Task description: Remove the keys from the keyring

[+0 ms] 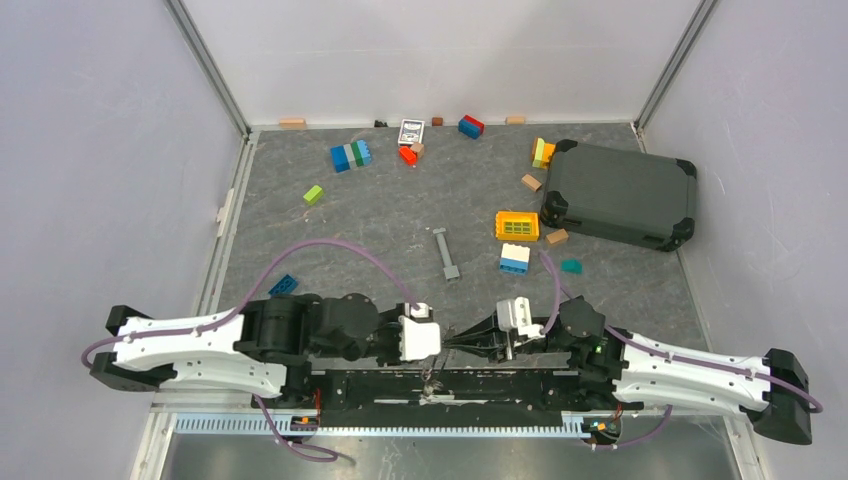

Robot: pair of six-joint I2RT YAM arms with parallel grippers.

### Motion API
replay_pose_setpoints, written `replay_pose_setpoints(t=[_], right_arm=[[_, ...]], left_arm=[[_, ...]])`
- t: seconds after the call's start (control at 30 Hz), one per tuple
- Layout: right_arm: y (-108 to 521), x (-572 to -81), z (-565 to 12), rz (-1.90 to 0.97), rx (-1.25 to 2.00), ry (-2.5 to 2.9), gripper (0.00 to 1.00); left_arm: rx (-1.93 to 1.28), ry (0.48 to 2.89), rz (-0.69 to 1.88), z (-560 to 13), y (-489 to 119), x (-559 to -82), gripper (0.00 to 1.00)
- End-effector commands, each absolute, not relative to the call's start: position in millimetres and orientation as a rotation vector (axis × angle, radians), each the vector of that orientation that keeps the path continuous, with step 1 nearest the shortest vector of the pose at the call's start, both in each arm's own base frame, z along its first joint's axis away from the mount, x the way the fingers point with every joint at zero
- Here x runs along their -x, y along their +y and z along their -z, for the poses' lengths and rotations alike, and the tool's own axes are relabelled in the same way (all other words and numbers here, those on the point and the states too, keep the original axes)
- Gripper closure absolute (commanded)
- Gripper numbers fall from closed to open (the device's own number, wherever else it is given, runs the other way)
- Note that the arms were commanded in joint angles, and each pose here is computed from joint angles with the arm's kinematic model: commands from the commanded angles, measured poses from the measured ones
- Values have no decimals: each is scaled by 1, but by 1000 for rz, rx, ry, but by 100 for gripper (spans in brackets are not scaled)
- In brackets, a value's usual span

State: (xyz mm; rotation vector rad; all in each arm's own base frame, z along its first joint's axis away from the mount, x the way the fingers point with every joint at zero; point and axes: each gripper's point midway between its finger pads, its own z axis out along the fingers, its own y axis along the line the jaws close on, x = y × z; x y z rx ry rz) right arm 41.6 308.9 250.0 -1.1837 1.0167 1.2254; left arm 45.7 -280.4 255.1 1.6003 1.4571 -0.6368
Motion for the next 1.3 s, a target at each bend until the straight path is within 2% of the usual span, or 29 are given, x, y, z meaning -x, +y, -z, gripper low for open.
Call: replay_pose_setpoints(t=[0.0,0.23,0.6,1.27], right_arm=[[304,-37,-281,-1226,1143,871,100],[297,-35,-287,-1218,1126,829,100],[292,-26,-292,-1242,1144,773,100],[287,-13,-296,-1279,1175,707,100]], left_arm=[[-1390,1349,801,-296,-290,-44,51],[-1301,1250,931,-310,-285,-34,49],[-1359,1228,983,-298,-295,-22,50],[-1417,1225,1018,-287,-297,-12,68]])
